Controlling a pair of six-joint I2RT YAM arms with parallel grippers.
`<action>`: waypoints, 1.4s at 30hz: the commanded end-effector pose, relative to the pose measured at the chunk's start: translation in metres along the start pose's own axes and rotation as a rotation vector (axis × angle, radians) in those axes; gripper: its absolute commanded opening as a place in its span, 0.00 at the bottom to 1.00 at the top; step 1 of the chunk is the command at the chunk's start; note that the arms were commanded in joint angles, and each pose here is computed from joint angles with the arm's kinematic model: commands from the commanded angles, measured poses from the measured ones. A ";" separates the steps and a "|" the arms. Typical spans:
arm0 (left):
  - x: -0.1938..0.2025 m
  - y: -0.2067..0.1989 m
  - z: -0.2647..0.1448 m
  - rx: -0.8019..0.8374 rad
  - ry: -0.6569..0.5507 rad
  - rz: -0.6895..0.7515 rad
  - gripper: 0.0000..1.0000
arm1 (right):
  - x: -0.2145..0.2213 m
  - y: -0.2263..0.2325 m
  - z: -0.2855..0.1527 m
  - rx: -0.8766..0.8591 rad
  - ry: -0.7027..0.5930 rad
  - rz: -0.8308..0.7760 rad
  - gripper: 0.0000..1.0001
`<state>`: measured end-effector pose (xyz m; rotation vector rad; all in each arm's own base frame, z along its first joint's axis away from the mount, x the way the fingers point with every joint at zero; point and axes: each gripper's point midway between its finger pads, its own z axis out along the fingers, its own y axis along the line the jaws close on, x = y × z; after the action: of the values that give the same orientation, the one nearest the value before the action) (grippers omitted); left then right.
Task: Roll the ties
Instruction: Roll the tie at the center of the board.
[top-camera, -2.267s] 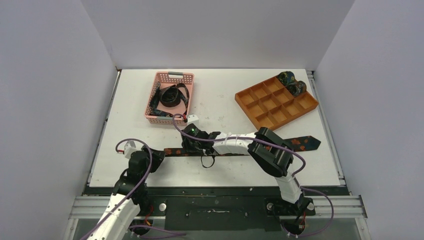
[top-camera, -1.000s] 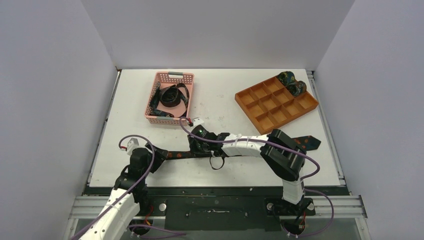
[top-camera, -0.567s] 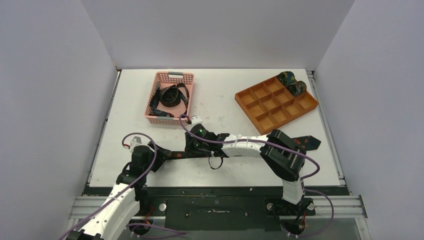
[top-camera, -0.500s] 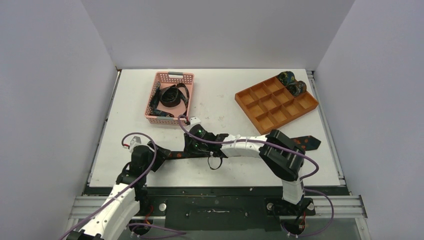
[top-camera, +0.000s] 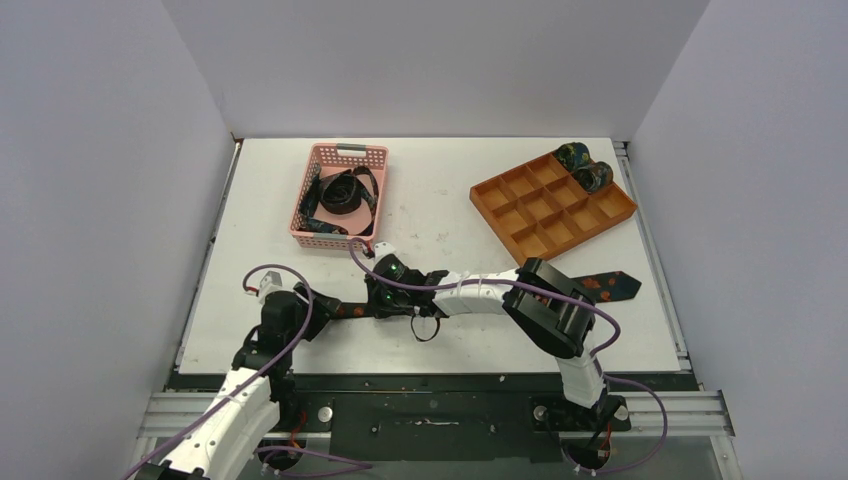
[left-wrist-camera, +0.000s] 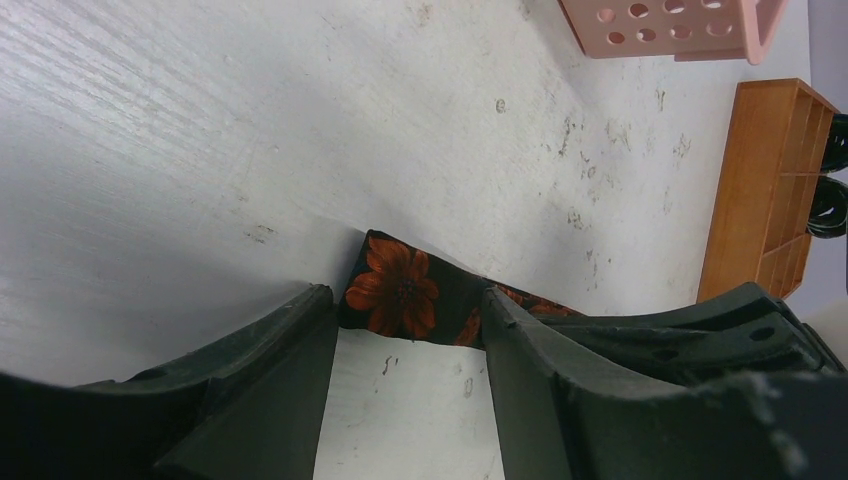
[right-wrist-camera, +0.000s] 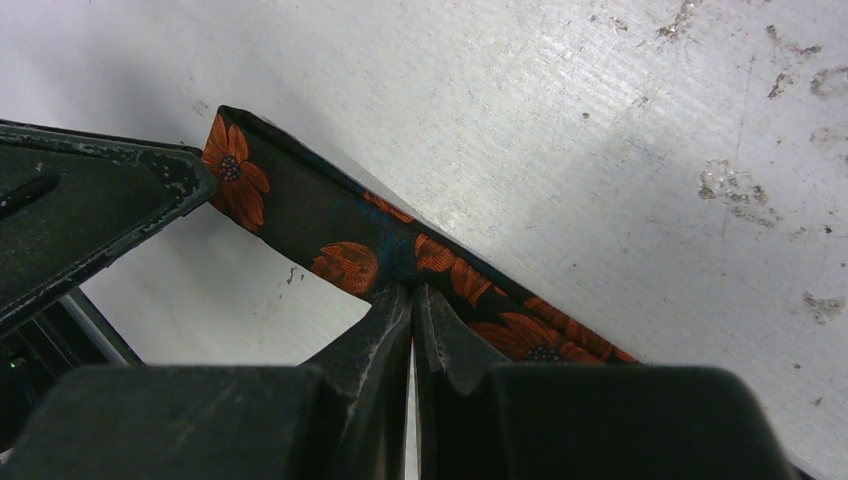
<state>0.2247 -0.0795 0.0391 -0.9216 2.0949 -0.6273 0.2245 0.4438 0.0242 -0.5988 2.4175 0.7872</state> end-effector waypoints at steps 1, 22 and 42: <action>-0.008 -0.017 0.000 0.086 -0.030 0.024 0.52 | 0.023 -0.016 0.006 0.049 0.044 -0.001 0.05; -0.012 0.007 0.008 -0.038 -0.062 0.049 0.48 | 0.036 -0.029 0.002 0.059 0.051 0.026 0.05; -0.013 -0.031 0.001 0.121 -0.037 0.103 0.00 | 0.040 -0.042 -0.003 0.070 0.043 0.066 0.05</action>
<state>0.2307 -0.0820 0.0296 -0.8318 2.1068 -0.6168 0.2269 0.4363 0.0219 -0.5006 2.3675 0.8692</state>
